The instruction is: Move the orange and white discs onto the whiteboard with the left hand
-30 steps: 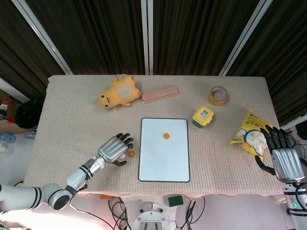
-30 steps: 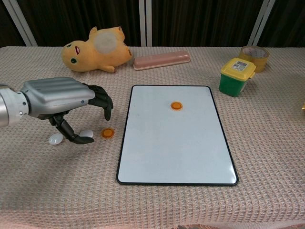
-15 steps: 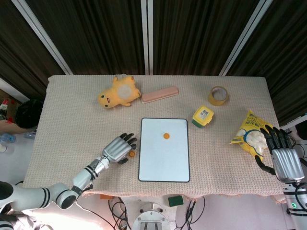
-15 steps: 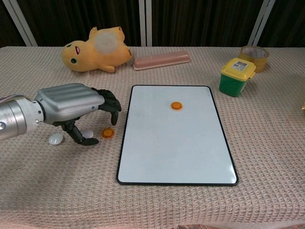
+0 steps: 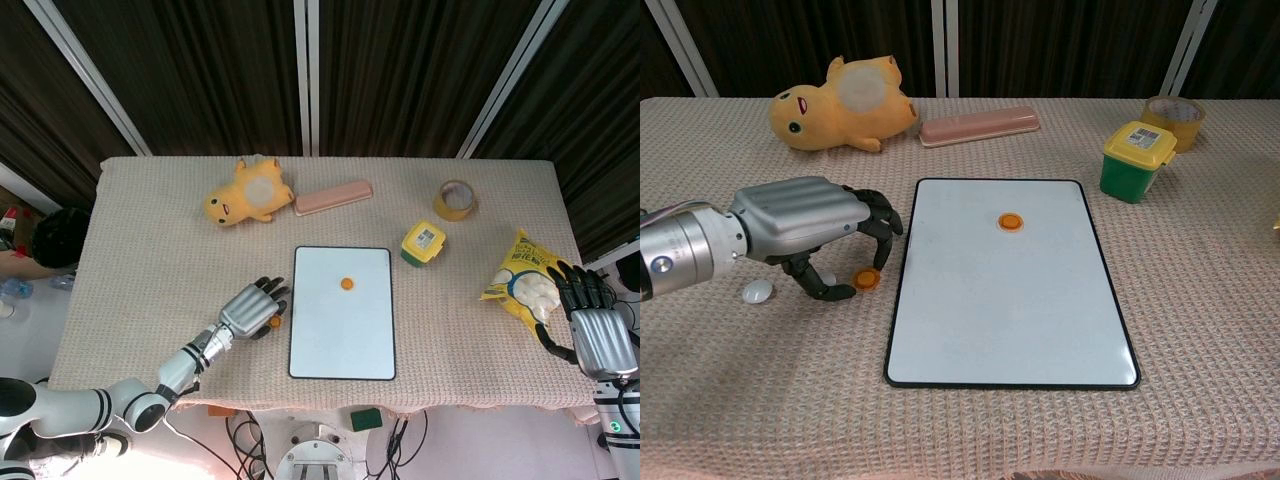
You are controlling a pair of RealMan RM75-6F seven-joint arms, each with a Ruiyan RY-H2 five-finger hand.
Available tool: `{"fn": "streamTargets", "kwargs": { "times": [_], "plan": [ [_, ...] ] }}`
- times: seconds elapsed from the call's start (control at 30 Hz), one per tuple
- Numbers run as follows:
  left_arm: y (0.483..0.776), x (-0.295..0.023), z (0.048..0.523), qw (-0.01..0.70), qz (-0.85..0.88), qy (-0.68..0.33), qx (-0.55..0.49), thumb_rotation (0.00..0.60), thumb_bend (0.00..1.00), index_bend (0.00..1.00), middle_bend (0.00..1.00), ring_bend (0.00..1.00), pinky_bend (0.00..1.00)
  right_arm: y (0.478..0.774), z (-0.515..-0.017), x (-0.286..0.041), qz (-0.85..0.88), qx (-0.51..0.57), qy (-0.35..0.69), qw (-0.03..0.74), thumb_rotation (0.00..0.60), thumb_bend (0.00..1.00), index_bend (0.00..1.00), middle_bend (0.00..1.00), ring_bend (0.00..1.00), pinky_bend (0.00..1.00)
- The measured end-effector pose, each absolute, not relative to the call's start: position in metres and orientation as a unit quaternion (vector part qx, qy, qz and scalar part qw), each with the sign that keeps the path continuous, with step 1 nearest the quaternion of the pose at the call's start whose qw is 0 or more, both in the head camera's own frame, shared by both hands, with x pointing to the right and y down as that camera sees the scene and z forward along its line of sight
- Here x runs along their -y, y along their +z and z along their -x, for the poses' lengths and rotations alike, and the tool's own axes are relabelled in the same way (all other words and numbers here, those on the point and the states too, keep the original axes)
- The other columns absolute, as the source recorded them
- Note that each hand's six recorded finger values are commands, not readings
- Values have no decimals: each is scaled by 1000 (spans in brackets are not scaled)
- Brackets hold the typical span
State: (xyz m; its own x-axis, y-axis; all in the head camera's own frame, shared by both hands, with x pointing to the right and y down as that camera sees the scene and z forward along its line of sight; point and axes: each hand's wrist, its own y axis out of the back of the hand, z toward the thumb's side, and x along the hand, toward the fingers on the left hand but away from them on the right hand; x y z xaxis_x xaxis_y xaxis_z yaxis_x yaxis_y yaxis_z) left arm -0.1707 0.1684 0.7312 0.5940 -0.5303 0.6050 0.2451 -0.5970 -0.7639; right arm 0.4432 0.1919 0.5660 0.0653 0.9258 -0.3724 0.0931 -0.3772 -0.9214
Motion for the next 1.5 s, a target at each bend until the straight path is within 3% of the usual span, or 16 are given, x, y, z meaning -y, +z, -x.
{"fn": "streamTargets", "kwargs": {
  "times": [0.53, 0.93, 1.5],
  "plan": [
    [724, -162, 163, 427, 789, -428, -107, 599, 288, 512, 194, 88, 192, 568, -443, -192, 624, 406, 550, 379, 600, 315, 0, 0, 0, 0],
    [710, -132, 106, 434, 807, -385, -106, 599, 288, 516, 210, 88, 191, 569, -440, -192, 626, 403, 549, 380, 600, 315, 0, 0, 0, 0],
    [747, -88, 51, 440, 786, -424, -95, 599, 288, 522, 213, 88, 189, 562, -448, -186, 619, 411, 548, 383, 600, 314, 0, 0, 0, 0]
  ]
}}
